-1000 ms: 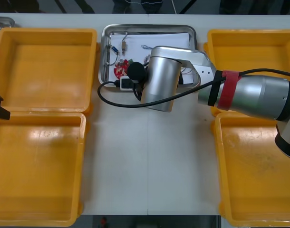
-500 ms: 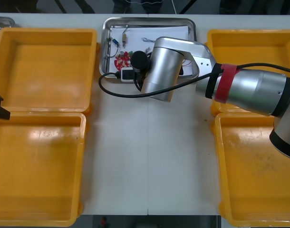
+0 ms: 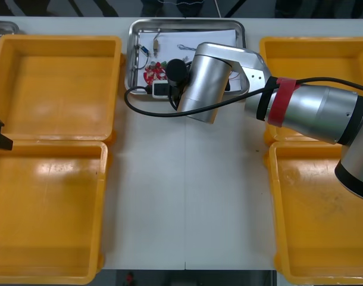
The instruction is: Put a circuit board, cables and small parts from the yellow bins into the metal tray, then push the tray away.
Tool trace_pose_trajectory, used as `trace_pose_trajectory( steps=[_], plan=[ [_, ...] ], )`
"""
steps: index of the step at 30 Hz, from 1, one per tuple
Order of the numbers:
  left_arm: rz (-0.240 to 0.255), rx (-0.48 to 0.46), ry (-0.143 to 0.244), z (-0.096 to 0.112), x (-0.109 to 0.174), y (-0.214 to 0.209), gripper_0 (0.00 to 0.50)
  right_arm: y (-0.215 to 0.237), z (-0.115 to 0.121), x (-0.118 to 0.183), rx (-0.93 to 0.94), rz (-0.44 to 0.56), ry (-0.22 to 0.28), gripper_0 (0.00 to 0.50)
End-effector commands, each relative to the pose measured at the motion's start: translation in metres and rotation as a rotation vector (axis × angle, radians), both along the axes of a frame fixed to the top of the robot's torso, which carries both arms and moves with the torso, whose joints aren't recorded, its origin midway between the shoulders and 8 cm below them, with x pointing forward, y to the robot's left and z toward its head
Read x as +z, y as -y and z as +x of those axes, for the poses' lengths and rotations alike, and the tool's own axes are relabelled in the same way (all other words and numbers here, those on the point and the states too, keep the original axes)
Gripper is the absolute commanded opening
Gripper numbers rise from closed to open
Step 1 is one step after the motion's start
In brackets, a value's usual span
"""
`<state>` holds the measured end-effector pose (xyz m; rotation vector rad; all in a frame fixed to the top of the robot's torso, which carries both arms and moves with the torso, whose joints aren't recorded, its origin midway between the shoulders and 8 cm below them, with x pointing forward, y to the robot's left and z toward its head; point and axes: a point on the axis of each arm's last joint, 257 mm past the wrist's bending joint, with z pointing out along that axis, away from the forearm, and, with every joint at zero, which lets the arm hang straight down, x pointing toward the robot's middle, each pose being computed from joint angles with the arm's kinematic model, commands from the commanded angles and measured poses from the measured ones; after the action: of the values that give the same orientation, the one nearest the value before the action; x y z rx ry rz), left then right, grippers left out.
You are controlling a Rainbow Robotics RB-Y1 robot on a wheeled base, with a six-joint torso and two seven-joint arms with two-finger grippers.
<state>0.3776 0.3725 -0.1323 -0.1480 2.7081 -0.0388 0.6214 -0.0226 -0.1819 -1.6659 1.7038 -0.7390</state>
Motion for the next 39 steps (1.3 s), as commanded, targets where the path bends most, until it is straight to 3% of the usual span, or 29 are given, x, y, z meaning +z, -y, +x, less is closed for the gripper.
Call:
trace_pose_trajectory(
  steps=[1,10,28,35,39],
  plan=[
    [0.084,-0.083,0.037,-0.001,0.017,-0.012,0.5,-0.018,0.008,0.03,0.047,-0.007,0.046,0.5],
    [0.084,-0.083,0.037,-0.001,0.017,-0.012,0.5,-0.018,0.005,0.032,0.034,0.003,0.035,0.5],
    [0.084,-0.083,0.037,-0.001,0.017,-0.012,0.5,-0.017,-0.078,0.032,-0.066,0.111,-0.172,0.5],
    [0.084,-0.083,0.037,-0.001,0.017,-0.012,0.5,0.018,-0.105,0.038,-0.188,0.148,-0.233,0.5],
    [0.084,-0.083,0.037,-0.001,0.017,-0.012,0.5,0.049,-0.118,0.041,-0.339,0.23,-0.279,0.5]
  ],
)
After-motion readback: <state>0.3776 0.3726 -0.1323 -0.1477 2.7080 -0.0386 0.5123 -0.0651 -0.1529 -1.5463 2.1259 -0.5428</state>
